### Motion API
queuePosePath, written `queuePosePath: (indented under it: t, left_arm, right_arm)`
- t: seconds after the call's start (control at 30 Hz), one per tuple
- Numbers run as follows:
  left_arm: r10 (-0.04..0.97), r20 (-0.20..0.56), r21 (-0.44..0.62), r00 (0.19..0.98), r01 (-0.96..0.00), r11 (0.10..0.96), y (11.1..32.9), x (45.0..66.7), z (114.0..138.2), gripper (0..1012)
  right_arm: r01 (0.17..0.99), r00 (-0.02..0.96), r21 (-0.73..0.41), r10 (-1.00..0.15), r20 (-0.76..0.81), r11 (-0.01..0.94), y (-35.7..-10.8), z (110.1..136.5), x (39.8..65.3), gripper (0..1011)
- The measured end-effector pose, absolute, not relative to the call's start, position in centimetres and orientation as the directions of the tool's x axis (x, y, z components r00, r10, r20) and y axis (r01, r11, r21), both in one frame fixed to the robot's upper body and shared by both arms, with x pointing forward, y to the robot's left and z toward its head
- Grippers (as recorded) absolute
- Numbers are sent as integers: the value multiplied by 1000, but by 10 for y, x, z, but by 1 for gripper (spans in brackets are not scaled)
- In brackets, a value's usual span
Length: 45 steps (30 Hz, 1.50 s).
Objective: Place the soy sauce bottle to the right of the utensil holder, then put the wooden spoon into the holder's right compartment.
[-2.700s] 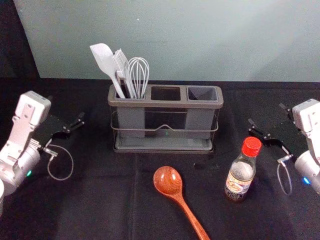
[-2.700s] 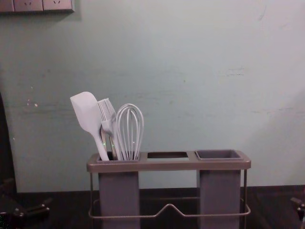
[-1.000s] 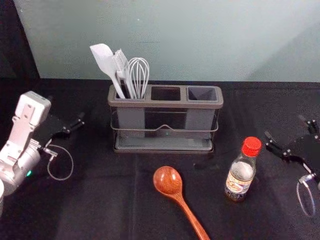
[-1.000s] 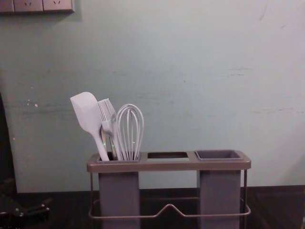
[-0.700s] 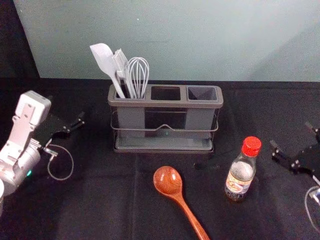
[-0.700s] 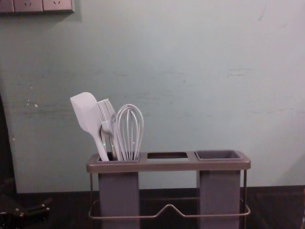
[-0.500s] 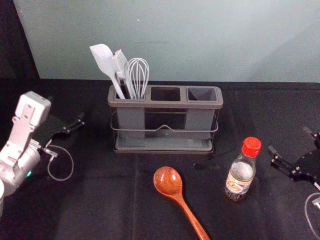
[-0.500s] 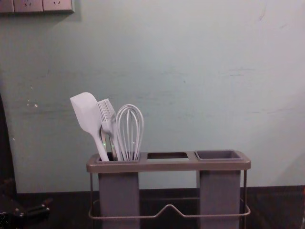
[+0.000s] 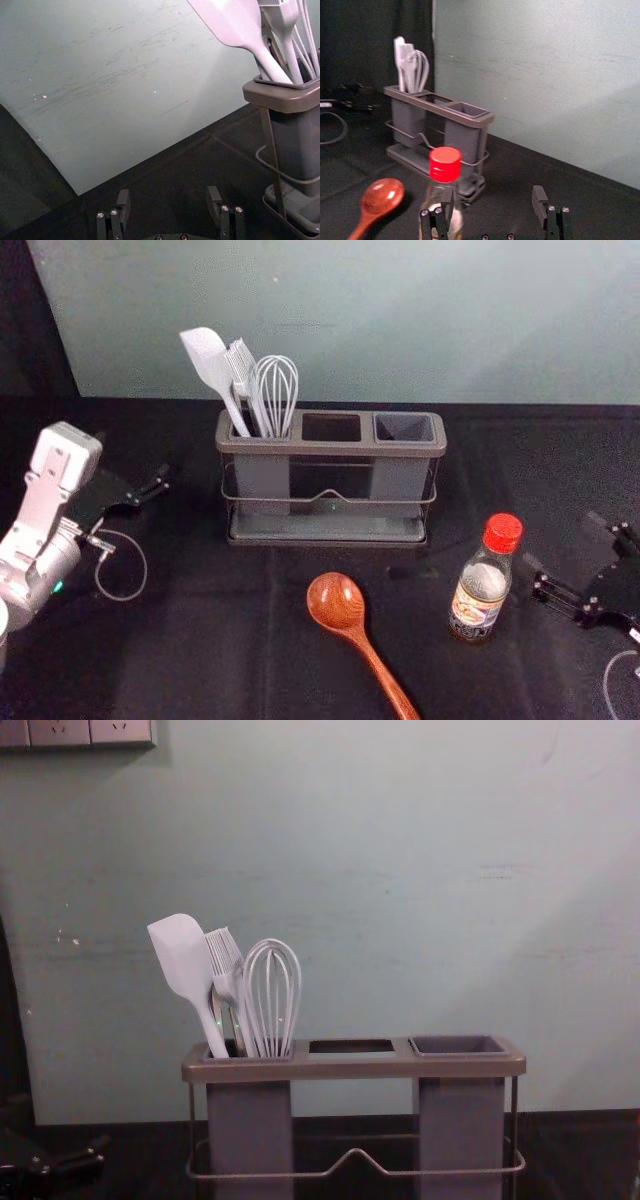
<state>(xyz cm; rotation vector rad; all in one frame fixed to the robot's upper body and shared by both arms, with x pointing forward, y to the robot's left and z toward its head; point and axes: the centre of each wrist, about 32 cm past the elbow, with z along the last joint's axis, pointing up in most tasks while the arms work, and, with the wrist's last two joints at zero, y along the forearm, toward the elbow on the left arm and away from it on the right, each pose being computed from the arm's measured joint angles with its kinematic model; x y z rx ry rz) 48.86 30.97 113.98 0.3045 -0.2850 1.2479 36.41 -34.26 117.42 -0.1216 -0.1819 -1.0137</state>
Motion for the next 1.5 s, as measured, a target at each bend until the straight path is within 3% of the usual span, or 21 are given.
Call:
queuePosePath:
  t: [0.3, 0.83, 1.5]
  left_arm:
    - [880, 374, 70, 292, -955, 287, 310, 489, 1140, 1005]
    - [880, 374, 70, 292, -955, 287, 310, 489, 1140, 1005]
    - [880, 374, 70, 292, -955, 287, 310, 489, 1140, 1005]
  right_arm:
    - [809, 581, -10, -798, 159, 587, -344, 1177, 366, 1002]
    - [728, 683, -19, -723, 100, 685, -342, 1179, 398, 1002]
    - [695, 716, -1, -693, 82, 719, -327, 1176, 412, 1002]
